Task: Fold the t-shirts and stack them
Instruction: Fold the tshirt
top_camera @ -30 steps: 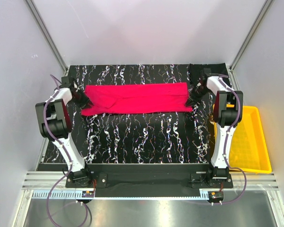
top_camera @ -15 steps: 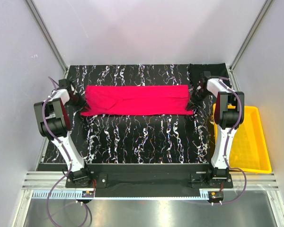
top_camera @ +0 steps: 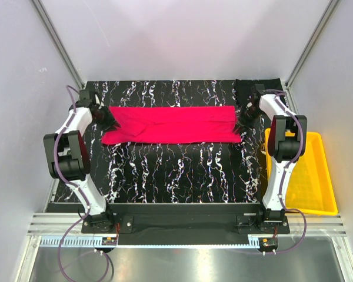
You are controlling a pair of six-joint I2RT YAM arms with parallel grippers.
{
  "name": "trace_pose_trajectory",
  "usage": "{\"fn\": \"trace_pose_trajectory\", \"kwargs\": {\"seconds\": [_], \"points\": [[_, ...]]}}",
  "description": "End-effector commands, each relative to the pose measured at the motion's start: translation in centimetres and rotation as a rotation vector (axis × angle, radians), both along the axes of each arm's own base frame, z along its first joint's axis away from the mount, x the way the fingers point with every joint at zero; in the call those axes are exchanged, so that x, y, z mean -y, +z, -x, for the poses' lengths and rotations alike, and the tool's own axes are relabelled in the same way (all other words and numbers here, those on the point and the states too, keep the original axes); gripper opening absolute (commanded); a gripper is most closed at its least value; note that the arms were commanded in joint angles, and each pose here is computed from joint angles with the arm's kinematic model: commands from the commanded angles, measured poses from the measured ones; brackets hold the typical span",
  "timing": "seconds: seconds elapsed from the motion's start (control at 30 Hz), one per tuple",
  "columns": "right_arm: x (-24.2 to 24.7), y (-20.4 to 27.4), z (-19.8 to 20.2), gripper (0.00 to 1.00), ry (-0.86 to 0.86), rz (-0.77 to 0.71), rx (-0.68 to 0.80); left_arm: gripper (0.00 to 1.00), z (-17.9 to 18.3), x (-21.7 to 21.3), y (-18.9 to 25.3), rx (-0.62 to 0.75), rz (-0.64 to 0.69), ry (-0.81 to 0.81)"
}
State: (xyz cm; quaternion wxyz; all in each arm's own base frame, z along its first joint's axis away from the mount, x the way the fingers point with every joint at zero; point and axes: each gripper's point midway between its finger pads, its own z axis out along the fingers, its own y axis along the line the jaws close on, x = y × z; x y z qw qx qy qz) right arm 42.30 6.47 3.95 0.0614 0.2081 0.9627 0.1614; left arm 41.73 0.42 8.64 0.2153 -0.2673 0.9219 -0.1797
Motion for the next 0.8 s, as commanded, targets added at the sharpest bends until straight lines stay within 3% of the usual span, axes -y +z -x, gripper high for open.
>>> {"fn": "trace_pose_trajectory", "kwargs": {"seconds": [0.0,0.77], "points": [[-0.1,2.4,-0.1,0.27,0.001,-0.007,0.045,0.32,-0.3,1.5,1.9,0.046,0.033,-0.025],[0.5,-1.1,3.7,0.25,-0.002,0.033,0.003,0.35,-0.1,2.6,2.2,0.052,0.056,-0.077]]}}
